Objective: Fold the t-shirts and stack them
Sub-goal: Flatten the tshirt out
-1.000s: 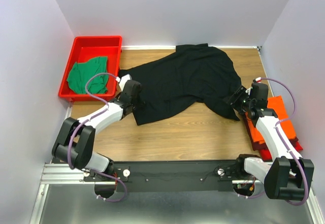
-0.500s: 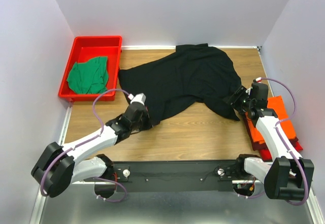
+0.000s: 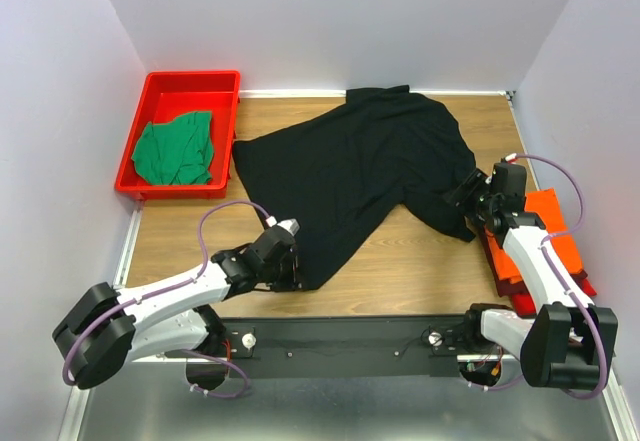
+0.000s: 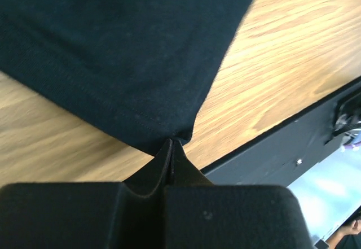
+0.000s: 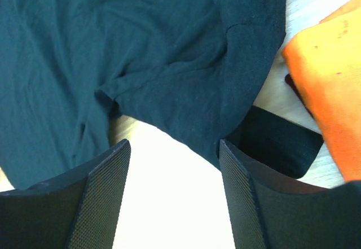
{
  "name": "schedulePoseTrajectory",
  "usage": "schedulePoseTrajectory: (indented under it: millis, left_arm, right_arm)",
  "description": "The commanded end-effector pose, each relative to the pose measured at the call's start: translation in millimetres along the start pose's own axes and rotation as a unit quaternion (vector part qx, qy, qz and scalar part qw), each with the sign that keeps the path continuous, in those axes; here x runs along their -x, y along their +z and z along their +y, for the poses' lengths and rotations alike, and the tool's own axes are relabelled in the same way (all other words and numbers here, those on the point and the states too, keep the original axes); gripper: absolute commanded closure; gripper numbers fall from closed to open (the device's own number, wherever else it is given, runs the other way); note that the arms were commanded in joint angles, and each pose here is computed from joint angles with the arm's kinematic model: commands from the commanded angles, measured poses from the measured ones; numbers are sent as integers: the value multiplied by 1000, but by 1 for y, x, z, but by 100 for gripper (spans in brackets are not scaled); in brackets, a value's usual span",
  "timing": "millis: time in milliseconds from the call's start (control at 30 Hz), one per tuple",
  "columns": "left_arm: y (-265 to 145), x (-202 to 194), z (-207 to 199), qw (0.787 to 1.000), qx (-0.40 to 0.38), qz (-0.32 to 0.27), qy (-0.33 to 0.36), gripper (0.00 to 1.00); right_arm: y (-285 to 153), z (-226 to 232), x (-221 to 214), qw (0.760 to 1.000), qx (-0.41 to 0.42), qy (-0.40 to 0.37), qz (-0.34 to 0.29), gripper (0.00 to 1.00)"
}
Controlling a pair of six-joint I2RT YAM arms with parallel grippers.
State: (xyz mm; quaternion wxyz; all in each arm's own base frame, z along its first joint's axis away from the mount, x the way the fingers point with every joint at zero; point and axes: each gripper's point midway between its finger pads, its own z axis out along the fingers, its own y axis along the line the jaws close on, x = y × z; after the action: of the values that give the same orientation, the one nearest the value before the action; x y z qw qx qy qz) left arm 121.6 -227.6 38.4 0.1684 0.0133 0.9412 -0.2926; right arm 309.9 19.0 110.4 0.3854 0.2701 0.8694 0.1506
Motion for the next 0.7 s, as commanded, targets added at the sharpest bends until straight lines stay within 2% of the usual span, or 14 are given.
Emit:
schedulePoseTrajectory:
  millis: [0, 200, 400, 667]
  left_arm:
    - [-14, -10, 2, 999, 20, 36, 13, 100]
    - [-29, -8, 3, 999, 37, 38, 11, 100]
    - [-38, -20, 14, 997, 45, 66, 4, 100]
    - [-65, 7, -2, 999, 46, 24, 5, 100]
  right_arm:
    - [-2, -14, 6, 999, -40, -3, -19, 28]
    - [-1, -18, 5, 999, -50, -7, -15, 28]
    - [0, -18, 8, 998, -53, -8, -13, 28]
    - [-3, -23, 16, 997, -75, -6, -32, 27]
